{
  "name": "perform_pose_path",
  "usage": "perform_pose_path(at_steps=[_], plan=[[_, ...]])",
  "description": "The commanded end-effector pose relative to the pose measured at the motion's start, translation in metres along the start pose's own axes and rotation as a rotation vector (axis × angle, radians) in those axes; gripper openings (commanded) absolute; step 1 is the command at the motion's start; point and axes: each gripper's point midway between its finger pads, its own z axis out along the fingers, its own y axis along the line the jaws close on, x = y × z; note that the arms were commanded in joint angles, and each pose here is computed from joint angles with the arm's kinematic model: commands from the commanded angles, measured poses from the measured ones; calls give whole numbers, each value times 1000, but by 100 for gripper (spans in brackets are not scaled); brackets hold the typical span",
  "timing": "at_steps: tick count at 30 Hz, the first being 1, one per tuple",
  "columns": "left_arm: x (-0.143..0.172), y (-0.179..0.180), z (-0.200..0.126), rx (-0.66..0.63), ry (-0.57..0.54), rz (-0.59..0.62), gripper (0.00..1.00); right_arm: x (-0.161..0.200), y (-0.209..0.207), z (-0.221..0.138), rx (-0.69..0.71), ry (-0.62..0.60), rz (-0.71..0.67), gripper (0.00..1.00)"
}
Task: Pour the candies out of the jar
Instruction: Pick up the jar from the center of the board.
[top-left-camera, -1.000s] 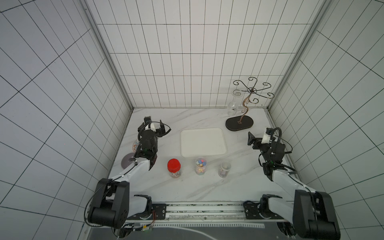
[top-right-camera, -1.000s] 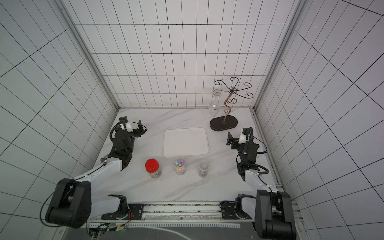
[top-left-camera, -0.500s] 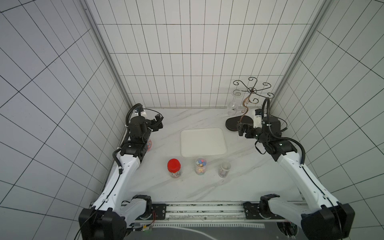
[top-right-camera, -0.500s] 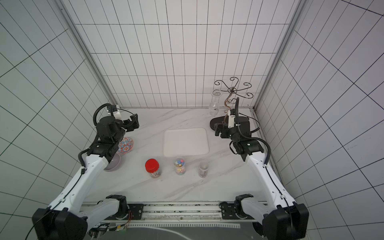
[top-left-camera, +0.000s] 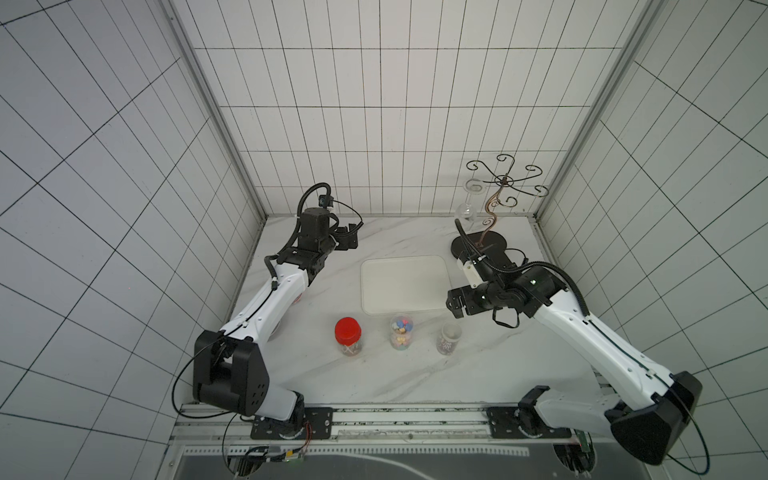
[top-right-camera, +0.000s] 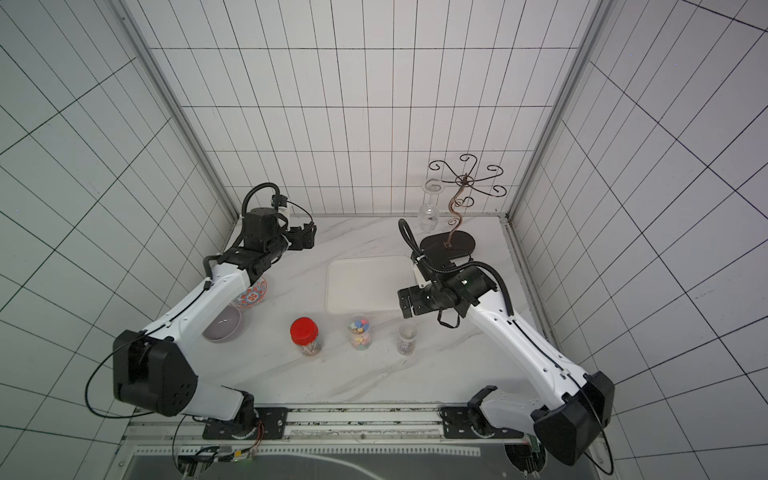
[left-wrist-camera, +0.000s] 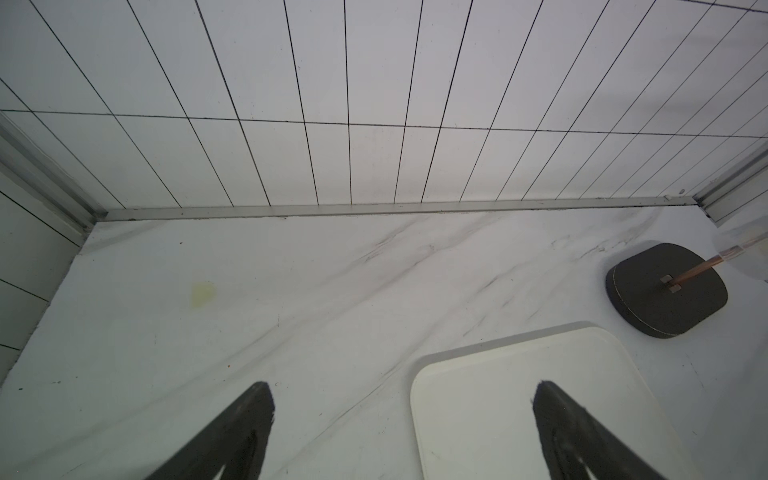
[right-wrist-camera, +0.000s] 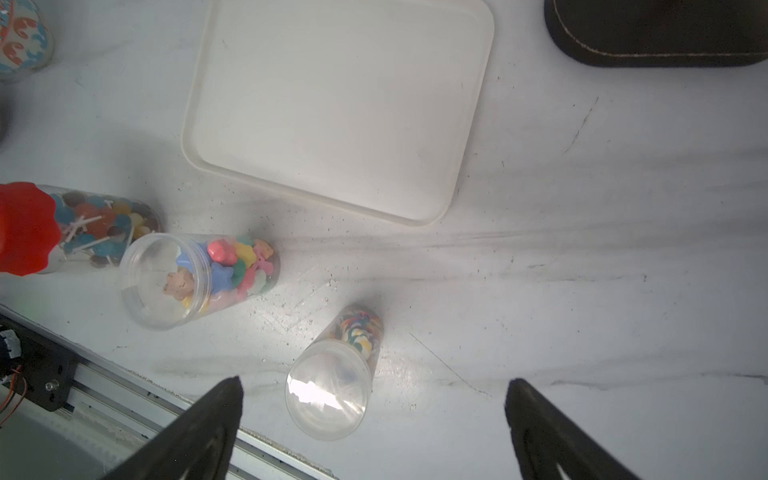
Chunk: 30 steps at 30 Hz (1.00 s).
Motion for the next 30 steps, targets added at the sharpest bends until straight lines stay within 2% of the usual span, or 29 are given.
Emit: perform_pose_path(at_steps=[1, 7, 15, 22, 30], plan=[[-4, -9, -9, 50, -11, -3, 97, 24, 5, 0, 18, 86, 18, 99], [-3, -5, -14, 34, -18, 5, 97, 35, 19, 17, -9, 107, 23, 96], [0, -3, -12, 30, -4, 2, 97, 63, 23, 50, 23, 199, -1, 90], [0, -4, -12, 42, -3, -5, 97, 72, 20, 62, 41, 231, -9, 87], [-2, -5, -12, 66, -4, -25, 97, 78, 18, 72, 64, 266, -25, 77]])
